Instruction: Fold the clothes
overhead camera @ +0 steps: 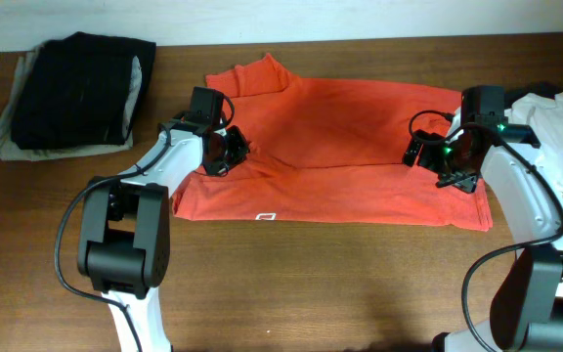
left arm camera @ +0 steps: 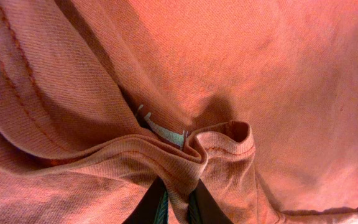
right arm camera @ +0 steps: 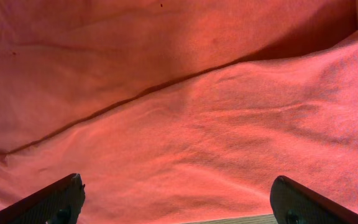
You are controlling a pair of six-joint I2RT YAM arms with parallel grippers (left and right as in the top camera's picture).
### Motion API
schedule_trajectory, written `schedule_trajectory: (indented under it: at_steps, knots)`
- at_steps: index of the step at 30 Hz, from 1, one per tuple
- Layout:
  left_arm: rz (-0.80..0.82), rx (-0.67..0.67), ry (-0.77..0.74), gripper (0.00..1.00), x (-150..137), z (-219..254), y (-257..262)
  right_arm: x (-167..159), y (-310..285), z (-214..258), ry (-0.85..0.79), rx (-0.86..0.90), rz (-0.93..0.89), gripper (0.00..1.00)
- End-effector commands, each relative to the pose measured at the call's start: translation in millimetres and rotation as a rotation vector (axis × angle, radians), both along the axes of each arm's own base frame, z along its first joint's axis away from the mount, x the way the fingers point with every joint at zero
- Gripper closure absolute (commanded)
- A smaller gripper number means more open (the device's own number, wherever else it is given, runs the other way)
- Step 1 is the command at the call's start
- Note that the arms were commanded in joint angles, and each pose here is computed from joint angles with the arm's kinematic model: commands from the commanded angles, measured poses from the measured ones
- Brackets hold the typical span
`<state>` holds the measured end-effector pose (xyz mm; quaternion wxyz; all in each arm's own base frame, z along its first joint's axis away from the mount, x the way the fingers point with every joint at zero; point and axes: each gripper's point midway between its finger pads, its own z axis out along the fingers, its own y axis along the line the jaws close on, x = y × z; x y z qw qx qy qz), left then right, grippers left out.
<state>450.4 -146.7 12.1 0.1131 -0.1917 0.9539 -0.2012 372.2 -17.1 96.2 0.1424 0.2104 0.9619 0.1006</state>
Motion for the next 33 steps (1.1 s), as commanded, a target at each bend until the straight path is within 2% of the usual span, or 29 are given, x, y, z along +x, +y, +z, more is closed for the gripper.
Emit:
schedule_trajectory:
  at_steps: [1, 11, 13, 16, 17, 33]
  knots:
    - [-0.002, 0.002, -0.037, 0.87, 4, 14, 3, 3, -1, 1, -0.003, -0.019, 0.008, 0.02]
    - [-0.004, -0.006, -0.077, 0.88, 12, 28, 0, 3, 0, 1, -0.003, -0.018, 0.008, 0.01]
    - [-0.004, -0.006, -0.078, 0.89, 12, 28, 0, 2, 0, 1, -0.003, -0.018, 0.008, 0.01]
    - [-0.004, -0.007, -0.079, 0.99, 12, 29, 0, 3, 0, 1, -0.003, -0.018, 0.008, 0.01]
    - [-0.004, -0.008, -0.082, 0.99, 13, 29, 0, 3, 0, 1, -0.003, -0.018, 0.008, 0.01]
    - [-0.004, -0.023, -0.159, 0.98, 30, 41, -4, 3, 0, 1, -0.003, -0.018, 0.008, 0.01]
